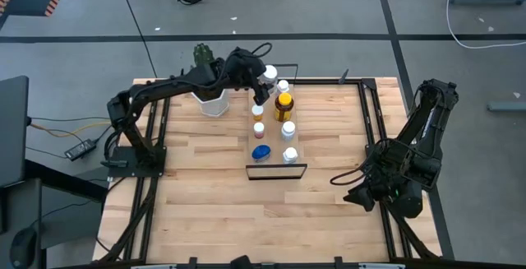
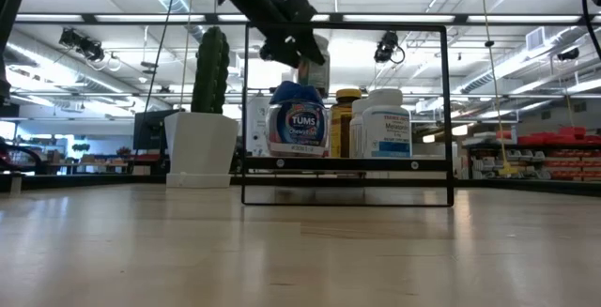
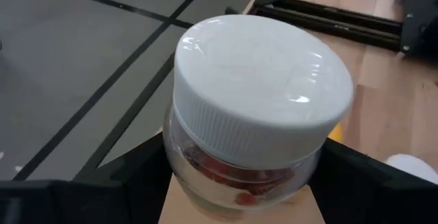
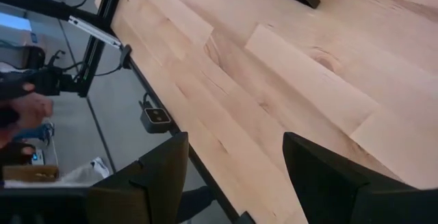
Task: Pick and place medicine bottles onto shelf by color
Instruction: Put the green medicine bottle on the shelf
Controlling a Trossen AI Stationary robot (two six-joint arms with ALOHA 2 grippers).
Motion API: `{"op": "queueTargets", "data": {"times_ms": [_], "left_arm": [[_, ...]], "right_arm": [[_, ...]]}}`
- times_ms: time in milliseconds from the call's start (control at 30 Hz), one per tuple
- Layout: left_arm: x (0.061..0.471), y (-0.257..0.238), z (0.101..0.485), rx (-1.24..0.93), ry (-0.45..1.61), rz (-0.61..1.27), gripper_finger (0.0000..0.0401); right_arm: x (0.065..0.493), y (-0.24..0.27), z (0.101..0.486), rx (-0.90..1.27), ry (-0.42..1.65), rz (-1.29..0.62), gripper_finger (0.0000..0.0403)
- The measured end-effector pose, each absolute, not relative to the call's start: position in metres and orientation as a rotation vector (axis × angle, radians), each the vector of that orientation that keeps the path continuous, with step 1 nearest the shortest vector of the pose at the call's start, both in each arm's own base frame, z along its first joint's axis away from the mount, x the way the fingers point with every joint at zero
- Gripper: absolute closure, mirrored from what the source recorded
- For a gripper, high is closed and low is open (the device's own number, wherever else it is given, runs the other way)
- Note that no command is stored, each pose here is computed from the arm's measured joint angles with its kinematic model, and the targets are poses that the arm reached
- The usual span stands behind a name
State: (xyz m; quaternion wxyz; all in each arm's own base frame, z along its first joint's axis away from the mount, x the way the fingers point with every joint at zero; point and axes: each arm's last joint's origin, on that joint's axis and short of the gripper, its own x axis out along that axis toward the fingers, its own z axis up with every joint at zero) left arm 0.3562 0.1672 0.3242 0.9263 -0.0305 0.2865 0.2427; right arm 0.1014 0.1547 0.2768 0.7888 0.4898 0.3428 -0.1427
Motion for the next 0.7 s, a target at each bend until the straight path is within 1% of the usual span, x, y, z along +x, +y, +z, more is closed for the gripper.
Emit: {"op": "queueTargets", "data": {"times_ms": [367,500,700], "left_arm": [[0.342,0.187,0.273,-0.092,0.601,0.511,0.0108],[0.339,0.191,0.26,-0.103,0.573,0.511,0.0108],[0.332,0.191,0.24,-0.11,0.613,0.513,0.0108]], "right_arm": [[0.101,0.154,0.276,1.115,0.734,-0.346,0.0158],[0.101,0.154,0.276,1.12,0.734,-0.348,0.0158],[0.101,0.153,0.276,1.134,0.732,-0.364,0.0158]]}}
